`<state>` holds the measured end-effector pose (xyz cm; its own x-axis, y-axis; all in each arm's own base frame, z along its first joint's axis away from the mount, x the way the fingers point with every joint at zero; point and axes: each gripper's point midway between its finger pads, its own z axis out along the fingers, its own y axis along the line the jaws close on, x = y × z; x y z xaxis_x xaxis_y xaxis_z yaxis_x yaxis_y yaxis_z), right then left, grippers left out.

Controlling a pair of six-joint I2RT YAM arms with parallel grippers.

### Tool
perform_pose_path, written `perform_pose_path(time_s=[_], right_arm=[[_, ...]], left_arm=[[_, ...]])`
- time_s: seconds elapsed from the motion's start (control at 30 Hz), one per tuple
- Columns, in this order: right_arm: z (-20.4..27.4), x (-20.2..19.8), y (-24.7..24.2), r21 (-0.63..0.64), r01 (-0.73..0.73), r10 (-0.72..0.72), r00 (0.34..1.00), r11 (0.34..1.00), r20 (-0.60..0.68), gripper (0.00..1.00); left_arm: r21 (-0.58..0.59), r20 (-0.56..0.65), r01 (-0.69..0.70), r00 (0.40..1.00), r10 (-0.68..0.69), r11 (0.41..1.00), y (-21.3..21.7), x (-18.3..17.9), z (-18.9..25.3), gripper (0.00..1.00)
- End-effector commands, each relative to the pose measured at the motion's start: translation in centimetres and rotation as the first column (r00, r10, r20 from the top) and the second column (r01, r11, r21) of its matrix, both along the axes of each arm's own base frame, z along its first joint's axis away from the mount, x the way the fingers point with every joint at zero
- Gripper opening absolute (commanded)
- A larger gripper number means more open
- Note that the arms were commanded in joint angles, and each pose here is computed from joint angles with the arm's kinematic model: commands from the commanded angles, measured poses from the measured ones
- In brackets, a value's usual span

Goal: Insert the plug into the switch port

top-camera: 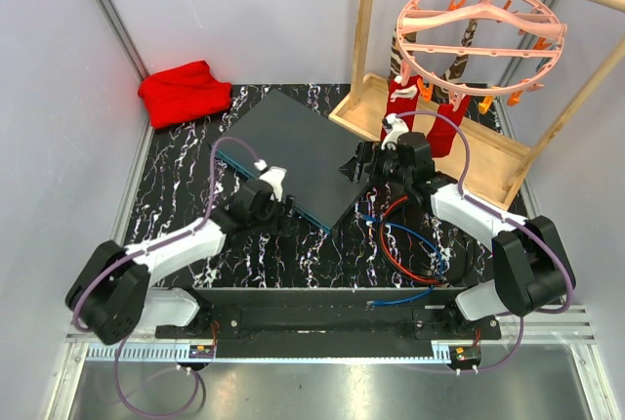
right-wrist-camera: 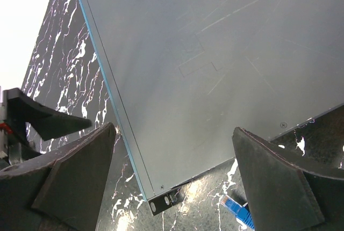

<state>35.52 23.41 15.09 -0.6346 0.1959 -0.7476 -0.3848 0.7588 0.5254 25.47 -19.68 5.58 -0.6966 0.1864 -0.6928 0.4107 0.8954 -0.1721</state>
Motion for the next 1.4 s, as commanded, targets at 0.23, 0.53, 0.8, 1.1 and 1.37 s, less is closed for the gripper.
perform_pose_path(time_s=[0.23, 0.53, 0.8, 1.1, 1.37], right_arm=[[1.2, 0.6, -0.2, 0.006, -0.001, 0.000, 0.998, 1.000, 0.060, 1.00], [1.3, 0.9, -0.5, -0.012, 0.011, -0.011, 0.998, 1.000, 0.067, 1.00], [1.3, 1.3, -0.7, -0.028, 0.020, -0.018, 0.997, 0.999, 0.074, 1.00], [1.7, 3.4, -0.8, -0.083, 0.035, -0.026, 0.994, 0.996, 0.105, 1.00], [1.4, 6.3, -1.2, -0.166, 0.065, -0.040, 0.988, 0.984, 0.148, 1.00]], left_arm=[[0.035, -0.016, -0.440, 0.898, 0.441, 0.897, 4.5, 1.2, -0.9, 0.95], [0.111, -0.033, -0.457, 0.886, 0.463, 0.882, 4.0, 2.7, -3.1, 0.88], [0.060, -0.057, -0.459, 0.885, 0.462, 0.886, 2.4, 3.9, -3.6, 0.87], [-0.112, -0.051, -0.441, 0.897, 0.438, 0.890, -0.4, 5.4, -1.5, 0.87], [-0.206, -0.026, -0.421, 0.905, 0.426, 0.883, -1.5, 6.1, -0.5, 0.87]])
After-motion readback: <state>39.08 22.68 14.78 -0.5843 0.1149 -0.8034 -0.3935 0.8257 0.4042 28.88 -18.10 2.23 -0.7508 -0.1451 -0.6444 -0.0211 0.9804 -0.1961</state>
